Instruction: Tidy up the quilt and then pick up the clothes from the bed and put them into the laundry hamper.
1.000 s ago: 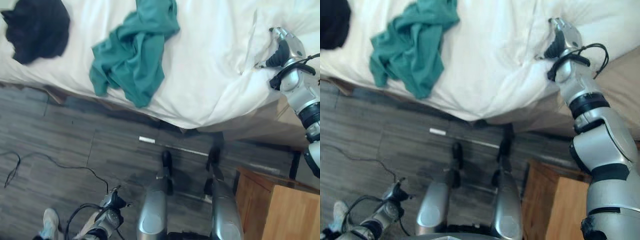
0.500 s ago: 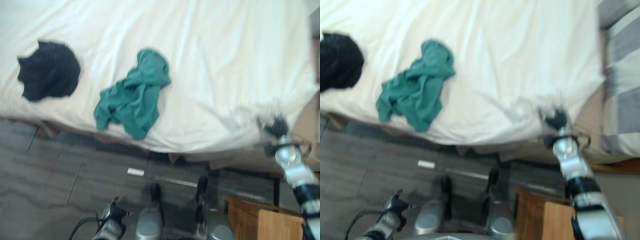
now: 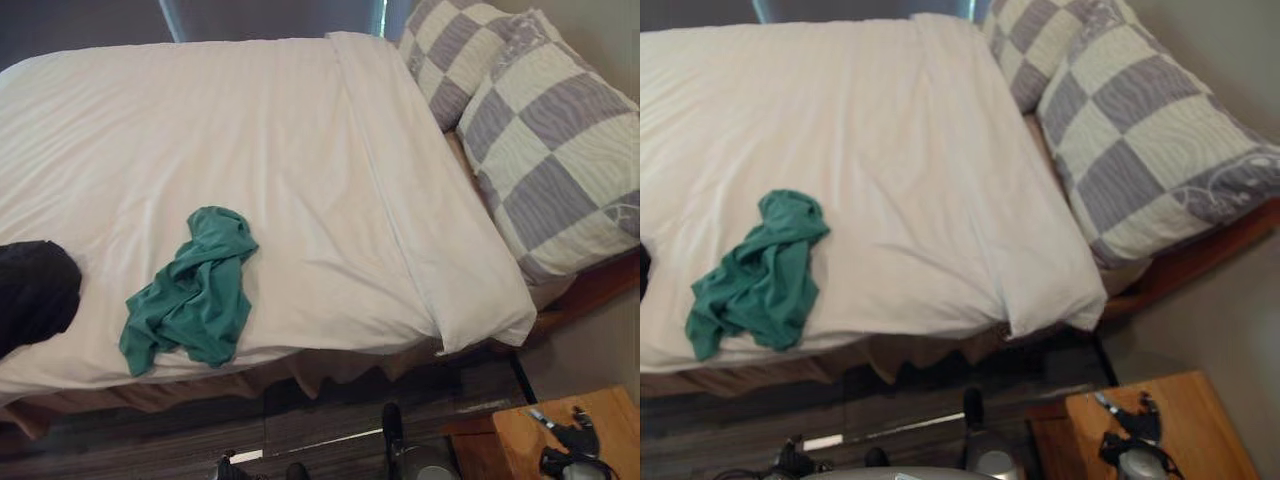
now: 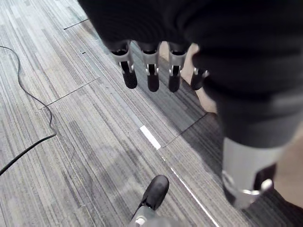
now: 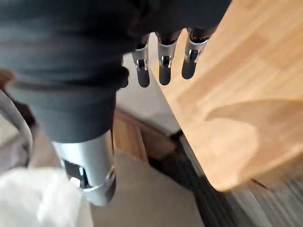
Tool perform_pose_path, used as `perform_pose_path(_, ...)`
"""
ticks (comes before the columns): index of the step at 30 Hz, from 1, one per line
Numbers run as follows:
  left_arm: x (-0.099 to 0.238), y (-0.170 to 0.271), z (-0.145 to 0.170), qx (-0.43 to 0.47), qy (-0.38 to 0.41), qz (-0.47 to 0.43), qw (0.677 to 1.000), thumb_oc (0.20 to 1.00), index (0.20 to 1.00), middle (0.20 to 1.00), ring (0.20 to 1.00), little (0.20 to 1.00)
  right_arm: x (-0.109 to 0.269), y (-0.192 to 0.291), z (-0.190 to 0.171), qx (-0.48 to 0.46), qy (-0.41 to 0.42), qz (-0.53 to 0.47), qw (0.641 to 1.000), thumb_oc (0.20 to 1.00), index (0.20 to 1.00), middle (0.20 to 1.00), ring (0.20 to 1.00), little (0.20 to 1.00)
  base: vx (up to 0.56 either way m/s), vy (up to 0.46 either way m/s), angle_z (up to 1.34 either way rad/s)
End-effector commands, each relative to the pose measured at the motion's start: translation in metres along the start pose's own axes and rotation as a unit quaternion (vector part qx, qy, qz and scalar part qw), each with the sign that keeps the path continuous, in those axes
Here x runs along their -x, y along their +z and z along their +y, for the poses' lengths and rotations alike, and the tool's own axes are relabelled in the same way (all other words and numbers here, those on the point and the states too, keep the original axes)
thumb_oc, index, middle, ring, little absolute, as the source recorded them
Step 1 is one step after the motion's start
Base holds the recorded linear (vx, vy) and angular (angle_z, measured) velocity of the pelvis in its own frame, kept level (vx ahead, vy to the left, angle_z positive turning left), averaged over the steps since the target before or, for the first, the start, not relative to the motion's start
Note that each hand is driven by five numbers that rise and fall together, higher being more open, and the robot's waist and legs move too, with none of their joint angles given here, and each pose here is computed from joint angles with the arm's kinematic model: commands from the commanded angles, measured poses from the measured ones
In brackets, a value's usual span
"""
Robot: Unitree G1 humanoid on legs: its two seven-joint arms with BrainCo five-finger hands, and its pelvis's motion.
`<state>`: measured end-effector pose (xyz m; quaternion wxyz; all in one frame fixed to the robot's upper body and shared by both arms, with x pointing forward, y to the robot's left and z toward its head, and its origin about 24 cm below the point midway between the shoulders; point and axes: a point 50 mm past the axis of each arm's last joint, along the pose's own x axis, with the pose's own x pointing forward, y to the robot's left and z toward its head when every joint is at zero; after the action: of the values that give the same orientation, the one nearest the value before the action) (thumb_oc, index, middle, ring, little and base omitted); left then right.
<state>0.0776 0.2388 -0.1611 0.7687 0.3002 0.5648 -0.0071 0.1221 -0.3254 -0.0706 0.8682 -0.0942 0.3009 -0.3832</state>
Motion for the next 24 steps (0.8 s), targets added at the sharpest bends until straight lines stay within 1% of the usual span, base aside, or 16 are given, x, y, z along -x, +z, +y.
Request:
perform_pose_path(1, -0.003, 0.005, 0.011, -0.017, 0.025, -0.003, 1.0, 1.0, 1.0, 1.0, 1.0, 1.0, -0.015, 0.088, -0.018, -0.028, -0.078, -0.176, 0.981, 0.642, 0.642, 0.642, 0.642, 0.642, -0.01, 0.007, 0.04)
perform_pose_path(2, -0.003, 0.007, 0.01, -0.024, 0.025, -0.006, 0.999, 1.0, 1.0, 1.0, 1.0, 1.0, -0.015, 0.107, -0.02, -0.025, -0.088, -0.214, 0.972, 0.2, 0.2, 0.2, 0.2, 0.2, -0.03, -0.006, 0.04)
perform_pose_path(3, -0.003, 0.008, 0.01, -0.029, 0.025, -0.01, 0.999, 1.0, 1.0, 1.0, 1.0, 1.0, -0.012, 0.13, -0.019, -0.021, -0.087, -0.26, 0.961, 0.2, 0.2, 0.2, 0.2, 0.2, -0.13, -0.036, 0.03)
perform_pose_path(4, -0.005, 0.019, 0.018, -0.035, 0.035, -0.029, 0.998, 1.0, 1.0, 1.0, 1.0, 1.0, -0.004, 0.183, -0.008, -0.019, -0.069, -0.355, 0.932, 0.2, 0.2, 0.2, 0.2, 0.2, -0.2, -0.062, -0.04)
perform_pose_path(5, -0.006, 0.026, 0.025, -0.042, 0.044, -0.041, 0.997, 1.0, 1.0, 1.0, 1.0, 1.0, 0.003, 0.212, 0.001, -0.012, -0.056, -0.404, 0.913, 0.2, 0.2, 0.2, 0.2, 0.2, -0.29, -0.084, -0.03)
perform_pose_path(6, -0.007, 0.034, 0.031, -0.045, 0.053, -0.054, 0.996, 1.0, 1.0, 1.0, 1.0, 1.0, 0.009, 0.24, 0.007, -0.015, -0.049, -0.442, 0.896, 0.2, 0.2, 0.2, 0.2, 0.2, -0.2, -0.06, 0.07)
perform_pose_path(7, -0.007, 0.035, 0.032, -0.042, 0.054, -0.055, 0.996, 1.0, 1.0, 1.0, 1.0, 1.0, 0.009, 0.242, 0.008, -0.016, -0.048, -0.444, 0.894, 0.2, 0.2, 0.2, 0.2, 0.2, -0.27, -0.106, 0.41)
perform_pose_path(8, -0.008, 0.052, 0.048, -0.05, 0.075, -0.085, 0.992, 1.0, 1.0, 1.0, 1.0, 1.0, 0.022, 0.298, 0.024, -0.014, -0.027, -0.505, 0.862, 0.2, 0.2, 0.2, 0.2, 0.2, -0.22, -0.101, 0.41)
perform_pose_path(10, -0.008, 0.06, 0.052, -0.046, 0.082, -0.1, 0.991, 1.0, 1.0, 1.0, 1.0, 1.0, 0.023, 0.315, 0.033, -0.011, -0.022, -0.513, 0.858, 0.2, 0.2, 0.2, 0.2, 0.2, -0.14, -0.071, 0.21)
perform_pose_path(12, -0.007, 0.071, 0.055, -0.035, 0.092, -0.119, 0.988, 1.0, 1.0, 1.0, 1.0, 1.0, 0.013, 0.328, 0.047, -0.014, -0.015, -0.479, 0.878, 0.2, 0.2, 0.2, 0.2, 0.2, -0.11, -0.042, 0.44)
perform_pose_path(15, -0.006, 0.086, 0.059, -0.009, 0.102, -0.138, 0.985, 1.0, 1.0, 1.0, 1.0, 1.0, -0.005, 0.314, 0.062, -0.049, 0.0, -0.405, 0.913, 0.2, 0.2, 0.2, 0.2, 0.2, -0.12, -0.031, 0.18)
perform_pose_path(17, -0.005, 0.092, 0.06, 0.002, 0.108, -0.143, 0.984, 1.0, 1.0, 1.0, 1.0, 1.0, -0.018, 0.281, 0.074, -0.061, 0.015, -0.336, 0.94, 0.2, 0.2, 0.2, 0.2, 0.2, -0.08, -0.035, 0.09)
perform_pose_path(19, -0.005, 0.092, 0.06, 0.003, 0.108, -0.14, 0.984, 1.0, 1.0, 1.0, 1.0, 1.0, -0.023, 0.264, 0.079, -0.06, 0.022, -0.307, 0.949, 0.2, 0.2, 0.2, 0.2, 0.2, -0.03, -0.003, 0.08)
perform_pose_path(20, -0.006, 0.091, 0.059, 0.009, 0.111, -0.133, 0.985, 1.0, 1.0, 1.0, 1.0, 1.0, -0.032, 0.214, 0.09, -0.048, 0.037, -0.233, 0.971, 0.2, 0.2, 0.2, 0.2, 0.2, 0.0, 0.0, 0.0)
perform_pose_path(23, -0.007, 0.091, 0.056, 0.019, 0.116, -0.122, 0.986, 1.0, 1.0, 1.0, 1.0, 1.0, -0.034, 0.12, 0.099, -0.031, 0.055, -0.096, 0.993, 0.2, 0.2, 0.2, 0.2, 0.2, 0.01, -0.001, 0.0)
perform_pose_path(24, -0.007, 0.09, 0.056, 0.019, 0.116, -0.121, 0.986, 1.0, 1.0, 1.0, 1.0, 1.0, -0.034, 0.12, 0.099, -0.031, 0.056, -0.096, 0.993, 0.2, 0.2, 0.2, 0.2, 0.2, 0.07, 0.013, -0.04)
